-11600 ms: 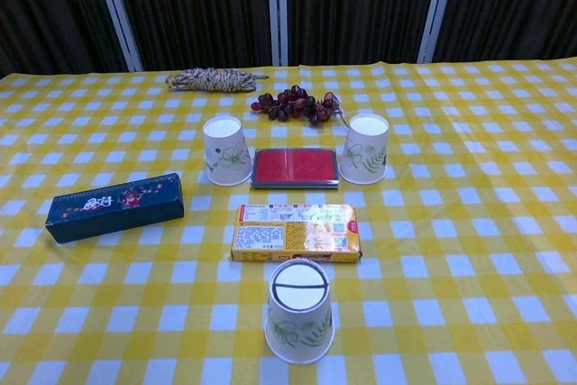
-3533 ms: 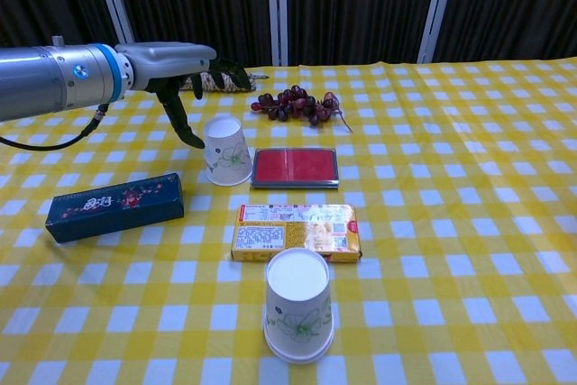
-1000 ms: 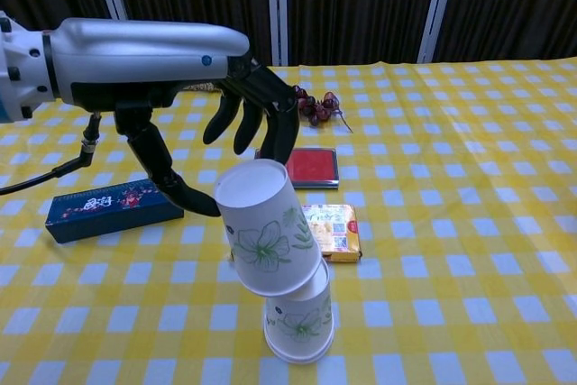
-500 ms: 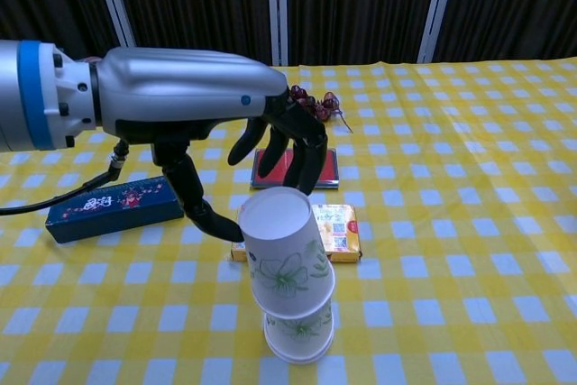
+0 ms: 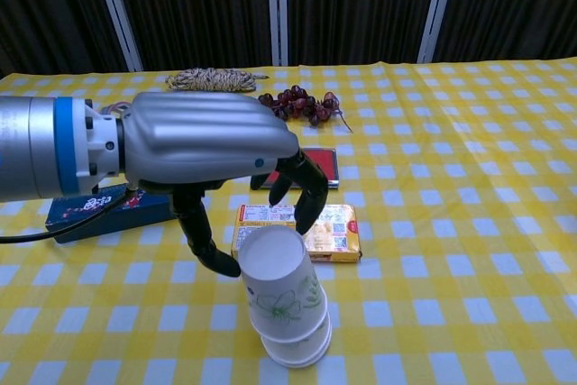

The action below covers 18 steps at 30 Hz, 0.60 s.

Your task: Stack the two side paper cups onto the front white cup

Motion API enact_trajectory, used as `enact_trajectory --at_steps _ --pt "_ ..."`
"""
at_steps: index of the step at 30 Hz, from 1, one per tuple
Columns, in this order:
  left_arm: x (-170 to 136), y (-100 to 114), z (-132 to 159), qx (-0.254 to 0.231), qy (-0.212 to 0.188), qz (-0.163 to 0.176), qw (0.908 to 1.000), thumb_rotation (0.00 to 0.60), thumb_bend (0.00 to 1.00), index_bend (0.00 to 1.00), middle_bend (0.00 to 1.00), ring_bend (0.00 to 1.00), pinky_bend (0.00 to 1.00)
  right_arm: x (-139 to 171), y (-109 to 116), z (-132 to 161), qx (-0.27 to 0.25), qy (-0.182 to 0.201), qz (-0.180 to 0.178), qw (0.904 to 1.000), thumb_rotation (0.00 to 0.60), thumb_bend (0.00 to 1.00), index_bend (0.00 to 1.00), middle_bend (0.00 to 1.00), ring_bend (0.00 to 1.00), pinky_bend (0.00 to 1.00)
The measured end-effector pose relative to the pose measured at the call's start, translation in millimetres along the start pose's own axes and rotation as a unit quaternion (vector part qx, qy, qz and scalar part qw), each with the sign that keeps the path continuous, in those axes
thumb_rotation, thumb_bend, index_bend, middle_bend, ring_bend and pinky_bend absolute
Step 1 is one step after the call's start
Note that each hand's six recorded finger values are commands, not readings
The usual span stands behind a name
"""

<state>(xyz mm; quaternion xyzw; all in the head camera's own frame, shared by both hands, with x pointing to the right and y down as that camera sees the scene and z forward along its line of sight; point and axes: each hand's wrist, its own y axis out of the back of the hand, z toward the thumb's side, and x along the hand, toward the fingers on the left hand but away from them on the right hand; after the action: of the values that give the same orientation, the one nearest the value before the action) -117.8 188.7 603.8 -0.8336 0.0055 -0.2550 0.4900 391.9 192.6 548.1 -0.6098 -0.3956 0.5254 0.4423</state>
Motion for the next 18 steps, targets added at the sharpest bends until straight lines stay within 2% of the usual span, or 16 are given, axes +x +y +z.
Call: enact_trajectory --at_steps 5,7,14,18 --pt "3 -13 2 -0.007 0.003 -0.004 1.0000 0.600 0.00 0.07 0.05 0.09 0.18 0 0 0 0.000 0.000 0.000 1.0000 0.600 0.00 0.00 0.00 0.00 0.00" --pt "4 -17 1 -0.011 0.005 -0.005 0.9999 0.600 0.00 0.01 0.01 0.02 0.14 0 0 0 0.000 0.000 0.000 1.0000 0.600 0.00 0.00 0.00 0.00 0.00" --pt "0 -7 -7 -0.016 0.020 0.026 0.9993 0.600 0.00 0.00 0.00 0.00 0.01 0 0 0 0.000 0.000 0.001 1.0000 0.600 0.00 0.00 0.00 0.00 0.00" --pt "-12 6 -26 -0.021 0.056 0.063 0.9962 0.600 0.00 0.00 0.00 0.00 0.00 1 1 -1 -0.002 -0.001 -0.001 1.0000 0.600 0.00 0.00 0.00 0.00 0.00"
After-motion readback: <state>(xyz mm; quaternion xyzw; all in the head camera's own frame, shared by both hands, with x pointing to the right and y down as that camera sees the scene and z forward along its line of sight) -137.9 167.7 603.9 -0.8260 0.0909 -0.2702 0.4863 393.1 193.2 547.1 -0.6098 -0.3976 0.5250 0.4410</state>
